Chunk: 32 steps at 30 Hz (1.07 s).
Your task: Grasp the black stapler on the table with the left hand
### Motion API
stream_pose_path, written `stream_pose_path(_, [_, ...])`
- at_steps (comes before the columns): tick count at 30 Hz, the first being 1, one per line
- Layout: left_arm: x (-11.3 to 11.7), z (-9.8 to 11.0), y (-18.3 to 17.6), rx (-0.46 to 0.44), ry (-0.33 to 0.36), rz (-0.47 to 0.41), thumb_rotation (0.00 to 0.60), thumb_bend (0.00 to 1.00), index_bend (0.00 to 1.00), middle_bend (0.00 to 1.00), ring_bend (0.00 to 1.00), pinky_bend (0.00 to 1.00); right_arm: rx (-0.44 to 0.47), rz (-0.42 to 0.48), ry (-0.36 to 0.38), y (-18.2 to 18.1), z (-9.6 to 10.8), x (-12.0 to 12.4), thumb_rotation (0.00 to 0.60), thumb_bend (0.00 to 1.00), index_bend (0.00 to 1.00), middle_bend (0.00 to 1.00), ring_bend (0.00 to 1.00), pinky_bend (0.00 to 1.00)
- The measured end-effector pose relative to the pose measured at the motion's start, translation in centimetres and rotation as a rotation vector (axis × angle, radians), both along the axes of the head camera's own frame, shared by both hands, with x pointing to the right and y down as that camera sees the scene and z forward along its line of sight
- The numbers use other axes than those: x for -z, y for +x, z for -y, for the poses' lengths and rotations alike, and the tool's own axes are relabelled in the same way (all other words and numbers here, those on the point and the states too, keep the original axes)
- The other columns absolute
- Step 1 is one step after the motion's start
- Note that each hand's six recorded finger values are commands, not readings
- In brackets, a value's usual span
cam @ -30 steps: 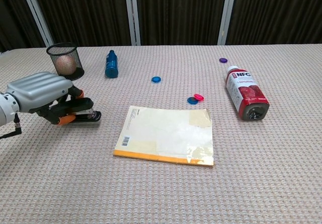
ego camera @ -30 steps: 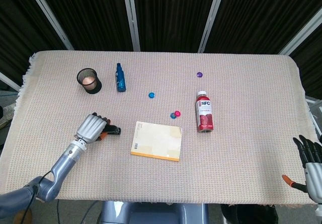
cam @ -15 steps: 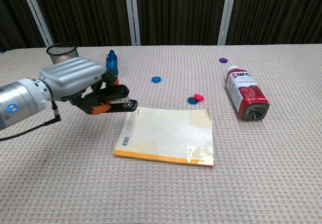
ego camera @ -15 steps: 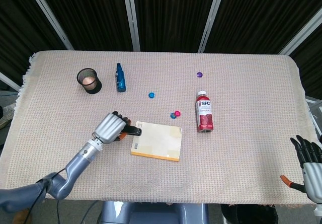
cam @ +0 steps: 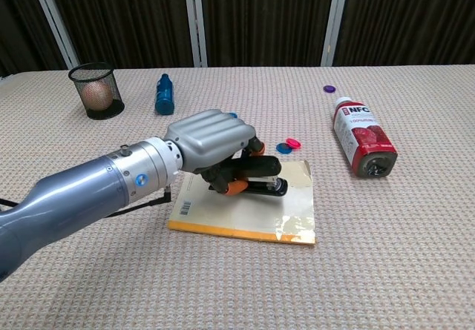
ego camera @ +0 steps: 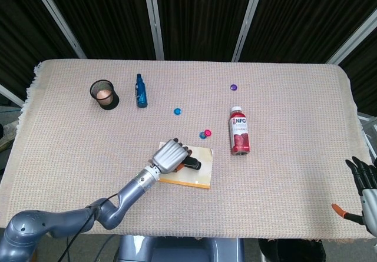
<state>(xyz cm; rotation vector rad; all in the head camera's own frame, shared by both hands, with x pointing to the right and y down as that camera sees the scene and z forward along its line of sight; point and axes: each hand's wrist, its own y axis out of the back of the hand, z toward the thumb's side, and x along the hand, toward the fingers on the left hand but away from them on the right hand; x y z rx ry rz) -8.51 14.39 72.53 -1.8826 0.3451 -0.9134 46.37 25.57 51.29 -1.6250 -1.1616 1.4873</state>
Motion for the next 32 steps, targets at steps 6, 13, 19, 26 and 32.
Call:
stream_pose_path(6, [-0.3, -0.2, 0.5, 0.007, -0.003, 0.007, 0.6, 0.25, 0.09, 0.28, 0.32, 0.39, -0.001, 0.008, 0.016, 0.2, -0.2, 0.6, 0.6, 0.06, 0.0, 0.0, 0.0, 0.0])
stream_pose_path(13, [1.7, 0.2, -0.8, 0.008, 0.004, -0.02, 0.6, 0.21, 0.0, 0.13, 0.16, 0.29, 0.001, -0.01, 0.006, 0.1, -0.1, 0.1, 0.6, 0.06, 0.0, 0.0, 0.0, 0.0])
stream_pose_path(19, [5.1, 1.0, -3.8, 0.038, 0.016, -0.043, 0.6, 0.21, 0.0, 0.0, 0.0, 0.18, 0.009, -0.03, 0.002, -0.4, -0.2, -0.3, 0.6, 0.06, 0.0, 0.0, 0.0, 0.0])
stream_pose_path(26, [9.4, 0.9, -12.6, 0.199, 0.124, -0.007, 0.6, 0.22, 0.0, 0.0, 0.0, 0.16, 0.012, -0.047, -0.001, -0.7, -0.1, -0.7, 0.6, 0.06, 0.0, 0.0, 0.0, 0.0])
stream_pose_path(32, [11.6, -2.9, -23.9, 0.422, 0.206, 0.153, 0.6, 0.23, 0.0, 0.0, 0.0, 0.18, 0.027, -0.071, -0.007, -1.3, -0.3, -1.2, 0.6, 0.06, 0.0, 0.0, 0.0, 0.0])
